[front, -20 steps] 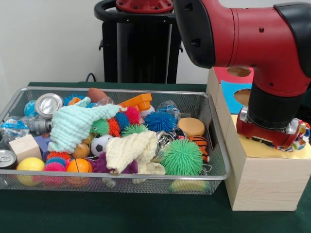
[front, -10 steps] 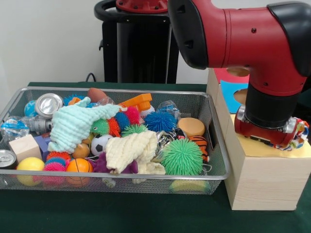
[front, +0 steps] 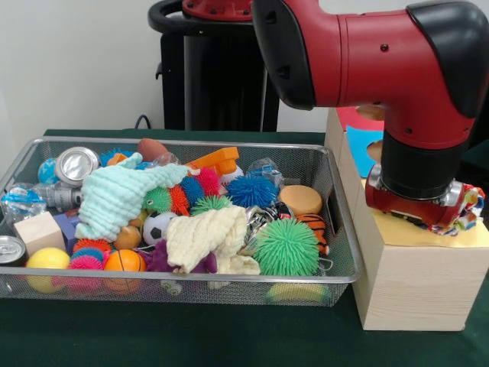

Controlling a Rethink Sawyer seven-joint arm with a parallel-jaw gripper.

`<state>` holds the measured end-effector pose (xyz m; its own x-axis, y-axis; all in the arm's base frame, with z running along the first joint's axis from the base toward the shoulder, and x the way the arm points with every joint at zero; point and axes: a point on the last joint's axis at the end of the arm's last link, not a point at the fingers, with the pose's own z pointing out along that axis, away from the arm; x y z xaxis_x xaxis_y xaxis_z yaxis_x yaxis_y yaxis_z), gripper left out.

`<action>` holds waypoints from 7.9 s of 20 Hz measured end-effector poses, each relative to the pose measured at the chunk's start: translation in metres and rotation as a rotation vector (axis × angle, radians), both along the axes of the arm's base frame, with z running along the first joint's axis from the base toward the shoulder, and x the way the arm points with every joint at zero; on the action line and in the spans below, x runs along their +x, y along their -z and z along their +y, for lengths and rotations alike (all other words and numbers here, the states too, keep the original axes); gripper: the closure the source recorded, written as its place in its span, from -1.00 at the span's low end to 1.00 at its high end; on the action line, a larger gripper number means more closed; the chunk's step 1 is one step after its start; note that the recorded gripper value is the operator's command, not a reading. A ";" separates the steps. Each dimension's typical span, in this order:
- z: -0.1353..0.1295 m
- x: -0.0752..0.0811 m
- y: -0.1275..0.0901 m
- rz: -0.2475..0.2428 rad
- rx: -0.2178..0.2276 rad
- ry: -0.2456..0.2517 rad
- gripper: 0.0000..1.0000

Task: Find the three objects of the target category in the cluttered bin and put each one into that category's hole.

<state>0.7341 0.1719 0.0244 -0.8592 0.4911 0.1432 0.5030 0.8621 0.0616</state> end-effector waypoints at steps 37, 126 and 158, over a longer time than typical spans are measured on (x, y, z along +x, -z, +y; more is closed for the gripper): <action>-0.058 0.045 -0.119 -0.121 -0.005 0.062 1.00; 0.013 0.002 -0.103 -0.162 0.084 0.090 -1.00; 0.023 -0.008 -0.065 -0.251 0.065 0.098 1.00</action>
<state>0.7260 0.1949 0.0890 -0.8209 0.5701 -0.0338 0.5456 0.8004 0.2484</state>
